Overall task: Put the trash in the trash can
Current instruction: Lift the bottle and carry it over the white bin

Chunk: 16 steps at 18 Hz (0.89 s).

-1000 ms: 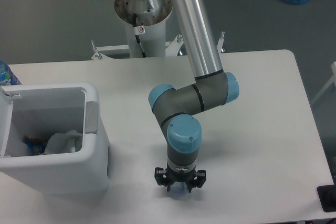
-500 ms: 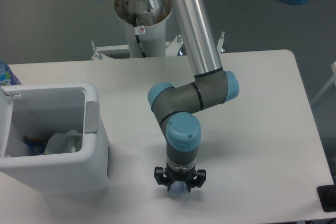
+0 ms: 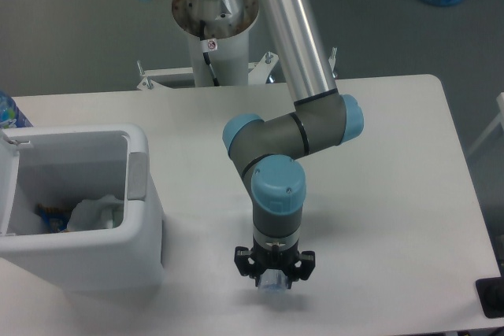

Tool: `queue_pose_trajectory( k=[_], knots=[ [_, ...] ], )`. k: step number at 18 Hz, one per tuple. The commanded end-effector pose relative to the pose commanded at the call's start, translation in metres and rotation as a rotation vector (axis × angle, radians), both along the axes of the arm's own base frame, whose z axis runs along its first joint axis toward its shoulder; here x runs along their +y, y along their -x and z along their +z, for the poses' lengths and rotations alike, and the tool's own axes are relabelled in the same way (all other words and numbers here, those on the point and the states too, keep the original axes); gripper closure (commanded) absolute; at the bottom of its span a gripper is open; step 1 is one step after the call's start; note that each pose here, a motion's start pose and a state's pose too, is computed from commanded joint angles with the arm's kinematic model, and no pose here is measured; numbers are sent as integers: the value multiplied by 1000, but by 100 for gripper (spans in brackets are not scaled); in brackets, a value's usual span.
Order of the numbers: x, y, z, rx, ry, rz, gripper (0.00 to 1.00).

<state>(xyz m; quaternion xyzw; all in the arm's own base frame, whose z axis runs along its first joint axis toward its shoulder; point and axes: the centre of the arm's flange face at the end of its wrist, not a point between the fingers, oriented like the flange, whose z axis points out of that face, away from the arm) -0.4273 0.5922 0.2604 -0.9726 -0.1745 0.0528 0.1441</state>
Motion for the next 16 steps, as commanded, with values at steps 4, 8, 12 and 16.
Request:
queue_pose_trajectory(
  k=[4, 8, 12, 16],
  knots=[
    [-3, 9, 46, 64, -46, -23, 52],
    [-10, 29, 117, 113, -174, -15, 52],
    [-44, 49, 198, 65, -403, 29, 52],
    [-63, 47, 252, 34, -528, 86, 52]
  ],
)
